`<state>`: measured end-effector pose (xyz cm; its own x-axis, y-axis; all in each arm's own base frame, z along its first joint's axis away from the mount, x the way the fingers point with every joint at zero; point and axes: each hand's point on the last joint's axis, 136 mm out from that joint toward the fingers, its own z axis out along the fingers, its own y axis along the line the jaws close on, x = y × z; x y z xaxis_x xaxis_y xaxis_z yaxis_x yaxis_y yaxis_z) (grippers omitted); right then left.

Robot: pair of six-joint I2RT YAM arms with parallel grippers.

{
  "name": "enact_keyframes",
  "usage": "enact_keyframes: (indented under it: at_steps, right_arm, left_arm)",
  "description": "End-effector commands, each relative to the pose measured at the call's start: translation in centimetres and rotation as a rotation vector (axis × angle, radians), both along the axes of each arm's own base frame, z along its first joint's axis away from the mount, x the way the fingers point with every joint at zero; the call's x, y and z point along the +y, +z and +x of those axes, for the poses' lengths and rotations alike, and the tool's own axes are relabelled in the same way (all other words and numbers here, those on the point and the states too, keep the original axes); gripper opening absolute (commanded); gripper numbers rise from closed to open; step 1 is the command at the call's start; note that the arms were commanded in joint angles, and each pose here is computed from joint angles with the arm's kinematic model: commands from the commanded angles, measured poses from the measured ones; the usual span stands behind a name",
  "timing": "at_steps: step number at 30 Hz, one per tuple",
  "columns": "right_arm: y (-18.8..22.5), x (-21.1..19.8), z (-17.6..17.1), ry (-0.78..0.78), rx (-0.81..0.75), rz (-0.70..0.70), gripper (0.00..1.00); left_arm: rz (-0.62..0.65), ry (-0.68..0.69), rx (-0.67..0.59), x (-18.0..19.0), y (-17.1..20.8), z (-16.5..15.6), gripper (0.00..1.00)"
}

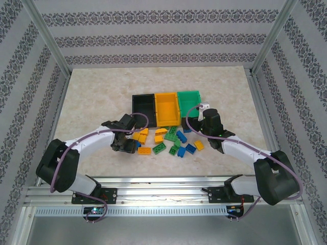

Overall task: Sort the legos into containers by color
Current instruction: Pick up the lego from the middle-left of the table.

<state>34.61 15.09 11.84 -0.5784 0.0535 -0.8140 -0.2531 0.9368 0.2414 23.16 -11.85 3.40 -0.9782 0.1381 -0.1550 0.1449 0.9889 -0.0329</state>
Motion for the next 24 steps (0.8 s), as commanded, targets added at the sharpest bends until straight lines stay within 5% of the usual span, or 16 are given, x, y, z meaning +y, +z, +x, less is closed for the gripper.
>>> enact_keyframes:
  at_steps: [1, 13, 24]
  right_arm:
    - [0.0, 0.0, 0.1, -0.001, -0.012, -0.011, 0.98]
    - [-0.2, 0.1, 0.2, 0.001, -0.008, -0.01, 0.98]
    - [-0.4, 0.2, 0.4, 0.001, -0.006, -0.013, 0.98]
  left_arm:
    - [0.005, 0.02, 0.005, 0.5, -0.6, 0.1, 0.53]
    - [0.013, 0.032, -0.043, 1.0, 0.3, 0.6, 0.35]
    - [-0.096, 0.005, -0.355, -1.1, 10.6, 6.2, 0.31]
